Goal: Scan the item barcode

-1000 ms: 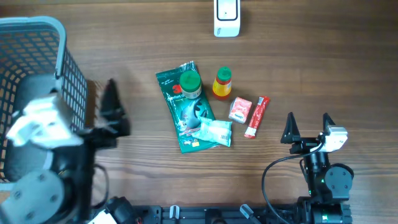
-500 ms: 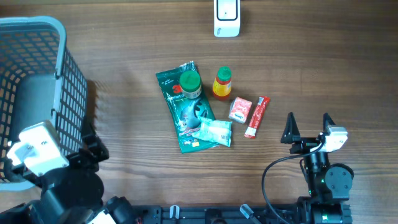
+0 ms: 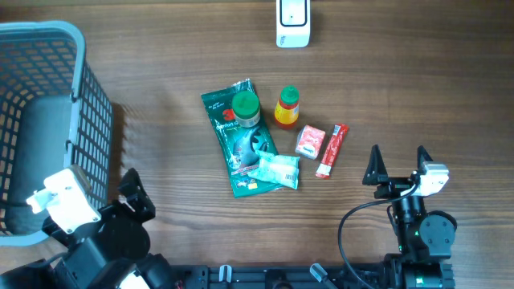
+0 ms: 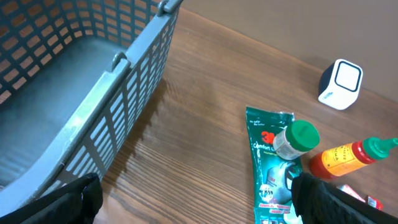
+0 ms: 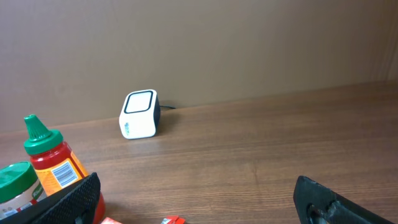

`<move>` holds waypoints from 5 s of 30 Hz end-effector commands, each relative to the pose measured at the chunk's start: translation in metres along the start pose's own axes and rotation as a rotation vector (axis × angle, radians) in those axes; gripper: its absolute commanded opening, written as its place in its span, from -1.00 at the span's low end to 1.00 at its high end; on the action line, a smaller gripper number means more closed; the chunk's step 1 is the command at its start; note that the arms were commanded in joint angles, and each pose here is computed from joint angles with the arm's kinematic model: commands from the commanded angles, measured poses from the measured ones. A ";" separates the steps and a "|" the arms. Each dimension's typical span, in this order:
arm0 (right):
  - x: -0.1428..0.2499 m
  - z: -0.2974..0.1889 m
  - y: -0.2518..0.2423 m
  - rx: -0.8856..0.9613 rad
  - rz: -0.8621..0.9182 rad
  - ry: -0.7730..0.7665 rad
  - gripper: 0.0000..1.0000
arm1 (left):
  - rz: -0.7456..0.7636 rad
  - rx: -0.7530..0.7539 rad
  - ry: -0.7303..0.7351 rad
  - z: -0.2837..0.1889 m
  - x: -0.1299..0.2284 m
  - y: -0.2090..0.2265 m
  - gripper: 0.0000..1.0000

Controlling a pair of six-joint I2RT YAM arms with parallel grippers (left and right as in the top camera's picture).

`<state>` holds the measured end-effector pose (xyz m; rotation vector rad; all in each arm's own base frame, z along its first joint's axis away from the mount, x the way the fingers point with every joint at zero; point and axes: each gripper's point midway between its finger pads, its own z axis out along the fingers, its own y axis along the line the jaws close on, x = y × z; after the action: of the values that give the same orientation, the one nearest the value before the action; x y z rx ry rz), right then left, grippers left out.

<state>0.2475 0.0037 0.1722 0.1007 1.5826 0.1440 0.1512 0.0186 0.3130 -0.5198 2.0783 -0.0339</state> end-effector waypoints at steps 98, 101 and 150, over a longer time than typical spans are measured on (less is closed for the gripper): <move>-0.040 0.048 0.051 0.046 0.432 0.992 0.92 | -0.013 -0.008 0.011 0.002 0.003 -0.001 1.00; -0.022 0.053 0.052 0.056 0.428 1.068 0.92 | -0.013 -0.008 0.011 0.002 0.003 -0.001 1.00; 0.143 0.106 0.107 -0.172 -0.204 1.248 0.99 | -0.013 -0.008 0.011 0.002 0.003 -0.001 1.00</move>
<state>0.3479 0.1451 0.0464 -0.1257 2.8141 0.2853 0.1506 0.0168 0.3110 -0.5197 2.0903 -0.0443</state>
